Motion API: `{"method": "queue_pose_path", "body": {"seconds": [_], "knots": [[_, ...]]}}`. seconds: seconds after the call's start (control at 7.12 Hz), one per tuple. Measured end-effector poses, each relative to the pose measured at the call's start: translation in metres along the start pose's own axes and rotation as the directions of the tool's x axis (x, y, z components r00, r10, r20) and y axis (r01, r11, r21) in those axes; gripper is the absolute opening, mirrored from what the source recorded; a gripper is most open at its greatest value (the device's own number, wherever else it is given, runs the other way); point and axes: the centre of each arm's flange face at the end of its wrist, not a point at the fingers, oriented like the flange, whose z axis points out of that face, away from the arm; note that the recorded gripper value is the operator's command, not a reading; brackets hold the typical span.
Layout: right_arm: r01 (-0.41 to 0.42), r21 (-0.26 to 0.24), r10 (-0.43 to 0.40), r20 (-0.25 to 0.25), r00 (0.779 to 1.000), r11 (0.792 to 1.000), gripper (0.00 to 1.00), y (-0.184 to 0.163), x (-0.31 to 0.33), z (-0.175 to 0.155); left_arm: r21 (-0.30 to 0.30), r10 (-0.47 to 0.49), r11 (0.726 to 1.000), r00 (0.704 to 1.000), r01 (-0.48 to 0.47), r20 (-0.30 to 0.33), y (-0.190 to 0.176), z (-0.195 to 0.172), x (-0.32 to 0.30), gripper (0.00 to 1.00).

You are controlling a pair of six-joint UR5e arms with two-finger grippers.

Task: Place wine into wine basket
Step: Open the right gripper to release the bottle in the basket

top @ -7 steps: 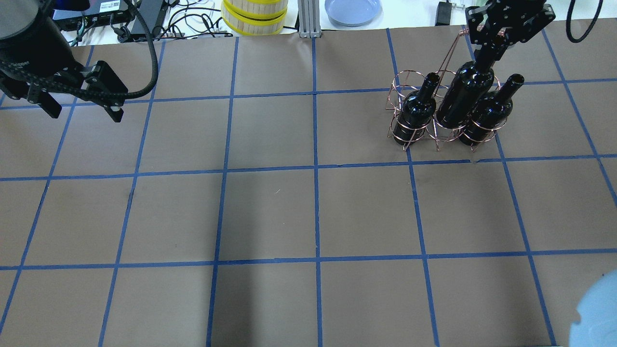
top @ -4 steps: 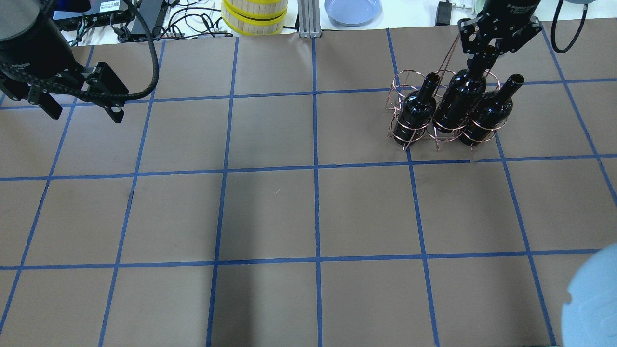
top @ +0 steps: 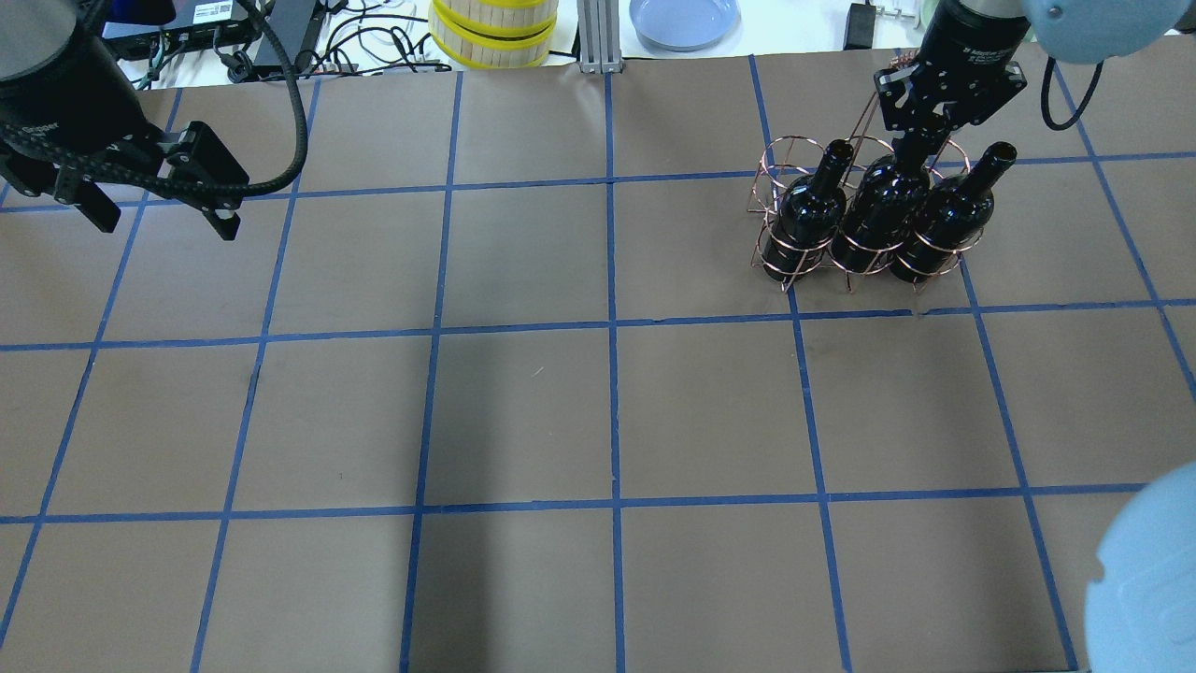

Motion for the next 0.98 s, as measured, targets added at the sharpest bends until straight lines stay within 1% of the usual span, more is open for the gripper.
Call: {"method": "queue_pose_path", "body": {"seconds": [0.14,0.28,0.56,0.7,0.84,0.98], "knots": [[0.001,0.001,-0.001,0.000,1.000,1.000,0.96,0.000,0.000,0.000,0.000,0.000,1.000,1.000,0.000,0.000,0.000,0.000,0.000,1.00],[0.001,0.003,-0.001,-0.001,1.000,1.000,0.99,0.000,0.000,0.000,0.000,0.000,1.000,1.000,0.000,0.000,0.000,0.000,0.000,1.00],[0.003,0.017,-0.003,-0.003,1.000,1.000,0.99,0.004,-0.001,-0.010,0.000,0.000,1.000,1.000,0.000,0.000,0.000,0.000,0.000,1.00],[0.005,0.036,-0.005,-0.005,1.000,0.999,0.99,0.010,-0.003,-0.024,0.000,0.000,1.000,1.000,0.000,0.000,0.000,0.000,0.000,1.00],[0.009,0.057,-0.008,-0.008,1.000,0.998,0.99,0.023,-0.007,-0.046,0.000,0.001,1.000,1.000,-0.001,0.001,0.000,0.000,0.000,1.00],[0.015,0.073,-0.015,-0.007,1.000,0.997,0.99,0.045,-0.013,-0.075,0.000,0.001,1.000,1.000,-0.001,0.001,0.000,0.000,0.000,1.00]]}}
